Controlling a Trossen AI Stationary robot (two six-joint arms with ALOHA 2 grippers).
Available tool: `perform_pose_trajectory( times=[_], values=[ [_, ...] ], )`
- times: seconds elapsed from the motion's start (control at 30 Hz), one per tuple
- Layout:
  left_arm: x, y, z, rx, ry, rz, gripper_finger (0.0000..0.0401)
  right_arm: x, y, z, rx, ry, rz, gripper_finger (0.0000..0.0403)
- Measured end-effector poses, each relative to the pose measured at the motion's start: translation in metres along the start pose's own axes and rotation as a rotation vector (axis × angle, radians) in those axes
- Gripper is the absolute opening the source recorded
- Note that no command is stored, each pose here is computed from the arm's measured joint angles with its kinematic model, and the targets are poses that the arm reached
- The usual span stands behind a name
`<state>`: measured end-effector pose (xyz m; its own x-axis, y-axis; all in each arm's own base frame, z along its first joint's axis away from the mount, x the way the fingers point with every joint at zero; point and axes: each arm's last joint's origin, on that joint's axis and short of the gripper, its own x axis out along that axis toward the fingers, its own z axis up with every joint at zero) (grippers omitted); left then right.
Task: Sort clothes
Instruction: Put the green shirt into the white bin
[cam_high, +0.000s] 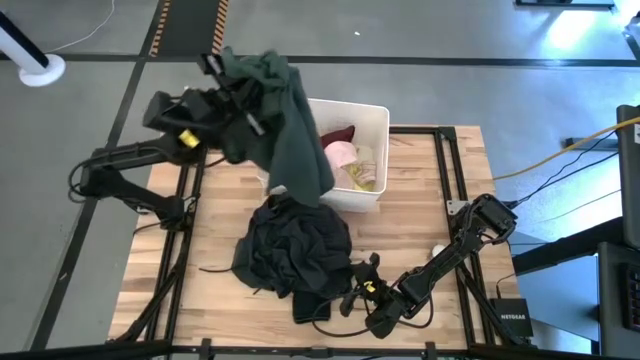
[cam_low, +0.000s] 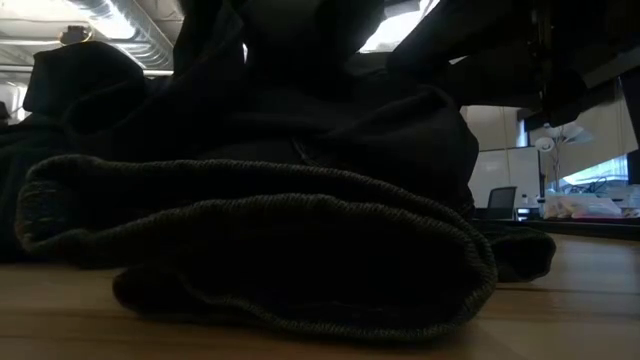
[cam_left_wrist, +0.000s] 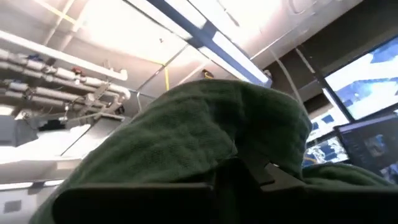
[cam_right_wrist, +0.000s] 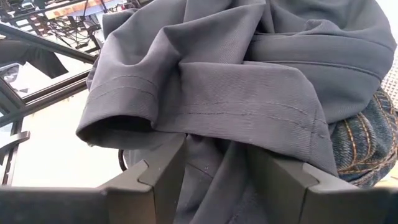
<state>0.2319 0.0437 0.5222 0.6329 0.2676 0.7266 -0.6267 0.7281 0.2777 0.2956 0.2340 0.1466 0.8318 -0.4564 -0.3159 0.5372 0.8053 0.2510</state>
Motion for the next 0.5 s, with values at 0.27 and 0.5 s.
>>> perform_pose_trajectory(
  times=[0.27, 0.5],
  values=[
    [0.018, 0.010, -0.015, -0.073, -0.153, 0.119, 0.0013, 0.000, 0.000, 0.000, 0.000, 0.000, 0.000, 0.0188],
    [0.026, 0.008, -0.051, -0.040, -0.010, 0.087, 0.0013, 0.000, 0.000, 0.000, -0.004, 0.009, 0.004, 0.0188]
  ],
)
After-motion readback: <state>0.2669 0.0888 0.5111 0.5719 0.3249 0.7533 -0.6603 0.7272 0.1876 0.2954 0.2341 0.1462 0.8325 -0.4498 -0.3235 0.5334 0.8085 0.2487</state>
